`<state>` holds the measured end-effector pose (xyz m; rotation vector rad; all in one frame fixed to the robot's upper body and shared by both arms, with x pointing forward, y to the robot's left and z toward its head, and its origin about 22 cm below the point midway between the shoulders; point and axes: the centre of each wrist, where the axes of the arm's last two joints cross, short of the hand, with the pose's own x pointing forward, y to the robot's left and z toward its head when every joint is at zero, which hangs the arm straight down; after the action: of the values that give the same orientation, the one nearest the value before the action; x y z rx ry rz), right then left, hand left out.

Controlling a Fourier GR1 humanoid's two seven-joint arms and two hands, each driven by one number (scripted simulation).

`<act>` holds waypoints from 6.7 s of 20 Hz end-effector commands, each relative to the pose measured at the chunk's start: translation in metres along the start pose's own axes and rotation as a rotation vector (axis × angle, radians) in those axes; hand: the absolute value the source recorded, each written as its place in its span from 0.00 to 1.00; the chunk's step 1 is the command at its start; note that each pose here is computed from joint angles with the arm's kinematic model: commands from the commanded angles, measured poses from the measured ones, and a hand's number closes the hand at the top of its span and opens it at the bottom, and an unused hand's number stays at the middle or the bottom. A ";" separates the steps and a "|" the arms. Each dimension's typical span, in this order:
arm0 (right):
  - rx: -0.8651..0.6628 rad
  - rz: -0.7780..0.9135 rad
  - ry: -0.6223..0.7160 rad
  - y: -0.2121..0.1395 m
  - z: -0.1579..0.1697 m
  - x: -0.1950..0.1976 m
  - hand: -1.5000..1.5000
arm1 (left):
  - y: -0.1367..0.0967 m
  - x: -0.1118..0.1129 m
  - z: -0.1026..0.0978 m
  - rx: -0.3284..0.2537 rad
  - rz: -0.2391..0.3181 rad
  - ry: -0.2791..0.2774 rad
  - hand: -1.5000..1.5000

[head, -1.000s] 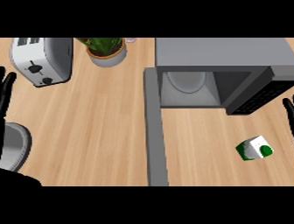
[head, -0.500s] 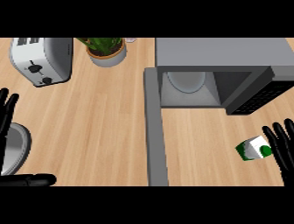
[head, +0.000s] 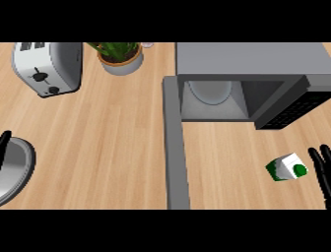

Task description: Pick up the milk, place it into the microwave and close the microwave

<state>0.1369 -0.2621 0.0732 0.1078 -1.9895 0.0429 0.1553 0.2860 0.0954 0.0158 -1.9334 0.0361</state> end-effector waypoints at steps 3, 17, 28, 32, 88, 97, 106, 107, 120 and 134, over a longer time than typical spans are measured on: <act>-0.101 0.125 -0.012 -0.008 0.007 -0.023 0.00 | -0.003 0.005 0.010 -0.011 -0.009 -0.001 0.00; -0.196 0.200 0.034 -0.027 0.020 -0.056 0.00 | 0.007 -0.002 0.047 -0.003 -0.009 0.023 0.00; -0.245 0.285 0.096 -0.070 0.012 -0.128 0.00 | 0.014 -0.005 0.056 -0.022 -0.010 0.000 0.00; -0.243 0.291 0.117 -0.105 0.016 -0.124 0.00 | -0.013 0.008 0.046 -0.021 0.000 0.012 0.00; -0.199 -0.132 0.137 -0.088 0.006 -0.239 1.00 | 0.008 0.005 0.061 -0.017 0.002 0.006 0.00; -0.053 -0.204 0.127 -0.035 -0.036 -0.245 1.00 | 0.019 -0.011 0.064 0.015 0.003 0.016 0.00; 0.062 -0.152 0.120 0.011 -0.055 -0.194 1.00 | 0.025 0.002 0.071 0.030 -0.022 0.027 0.00; 0.074 -0.156 0.126 0.012 -0.032 -0.193 1.00 | 0.026 0.007 0.068 0.030 -0.018 0.018 0.00; 0.002 -0.159 0.177 0.074 -0.054 -0.091 1.00 | 0.054 -0.011 0.091 0.022 0.011 0.035 0.00; -0.126 0.082 0.136 0.124 -0.127 -0.117 1.00 | 0.080 0.003 0.079 0.038 -0.008 0.026 0.00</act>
<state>0.2738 -0.1337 0.0276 0.0503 -1.8717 -0.0412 0.0761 0.3519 0.0618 0.0514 -1.8999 0.0710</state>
